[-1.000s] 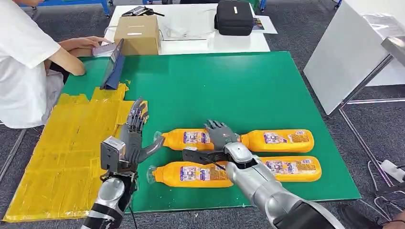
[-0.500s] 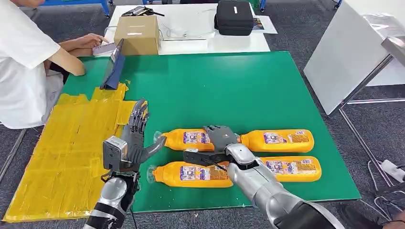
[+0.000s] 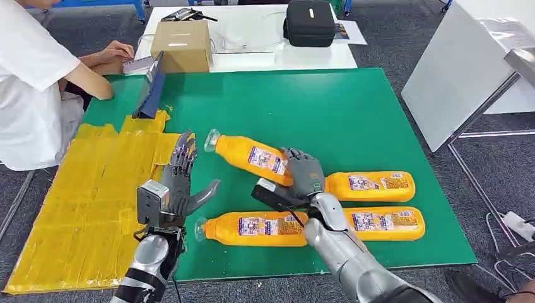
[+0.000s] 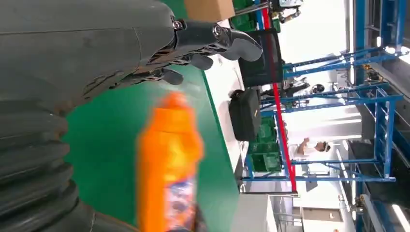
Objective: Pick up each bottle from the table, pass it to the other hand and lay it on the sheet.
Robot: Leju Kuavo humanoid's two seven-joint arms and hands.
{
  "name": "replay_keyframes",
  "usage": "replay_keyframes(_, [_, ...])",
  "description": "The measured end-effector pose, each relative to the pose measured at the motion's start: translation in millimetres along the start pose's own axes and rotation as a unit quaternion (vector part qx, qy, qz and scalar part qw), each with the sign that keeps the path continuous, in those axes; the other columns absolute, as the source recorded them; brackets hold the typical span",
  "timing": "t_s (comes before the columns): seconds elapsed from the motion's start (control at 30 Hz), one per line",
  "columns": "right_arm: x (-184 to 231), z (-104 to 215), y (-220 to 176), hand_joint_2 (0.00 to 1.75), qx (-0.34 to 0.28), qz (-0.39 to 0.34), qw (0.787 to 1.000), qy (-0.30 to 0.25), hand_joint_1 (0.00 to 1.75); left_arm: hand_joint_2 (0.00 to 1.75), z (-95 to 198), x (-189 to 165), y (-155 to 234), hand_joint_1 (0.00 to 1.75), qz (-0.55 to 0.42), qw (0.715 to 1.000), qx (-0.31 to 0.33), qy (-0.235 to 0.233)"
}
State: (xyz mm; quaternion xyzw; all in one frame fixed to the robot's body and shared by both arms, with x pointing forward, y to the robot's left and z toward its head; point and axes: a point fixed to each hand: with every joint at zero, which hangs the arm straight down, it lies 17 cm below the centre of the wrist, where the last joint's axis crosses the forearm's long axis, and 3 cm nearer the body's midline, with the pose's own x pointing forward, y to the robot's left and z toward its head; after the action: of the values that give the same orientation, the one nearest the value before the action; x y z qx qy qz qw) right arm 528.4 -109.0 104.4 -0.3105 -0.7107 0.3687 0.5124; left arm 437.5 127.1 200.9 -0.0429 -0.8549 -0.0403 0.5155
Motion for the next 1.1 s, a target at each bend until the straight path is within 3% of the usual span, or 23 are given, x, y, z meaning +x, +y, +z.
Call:
replay_keyframes(0.27, [-26,6,-63,1.75,-0.130,-0.067,0.989,0.033,1.73,1.75,0,0,0,0.00,-0.009,1.000,0.002,-0.002])
replay_keyframes(0.5, [-33,12,-86,1.75,-0.172,-0.104,0.979,0.040,1.73,1.75,0,2,-4,0.00,-0.010,1.000,-0.001,-0.004])
replay_keyframes(0.73, [33,37,-82,1.75,-0.166,-0.196,0.965,-0.050,1.71,1.75,3,11,-36,0.00,0.003,0.998,-0.057,-0.008])
replay_keyframes(0.77, [44,42,-82,1.75,-0.167,-0.204,0.963,-0.063,1.55,1.75,3,14,-43,0.00,0.007,0.998,-0.066,-0.011])
replay_keyframes(0.87, [75,53,-85,1.75,-0.165,-0.222,0.956,-0.101,1.43,1.75,5,24,-61,0.00,0.031,0.995,-0.096,-0.015])
replay_keyframes(0.9, [85,57,-85,1.75,-0.163,-0.223,0.954,-0.114,1.50,1.75,6,28,-69,0.00,0.057,0.992,-0.110,-0.013])
replay_keyframes(1.1, [126,70,-71,1.75,-0.142,-0.209,0.953,-0.165,1.54,1.75,6,56,-85,0.00,0.160,0.976,-0.149,-0.023])
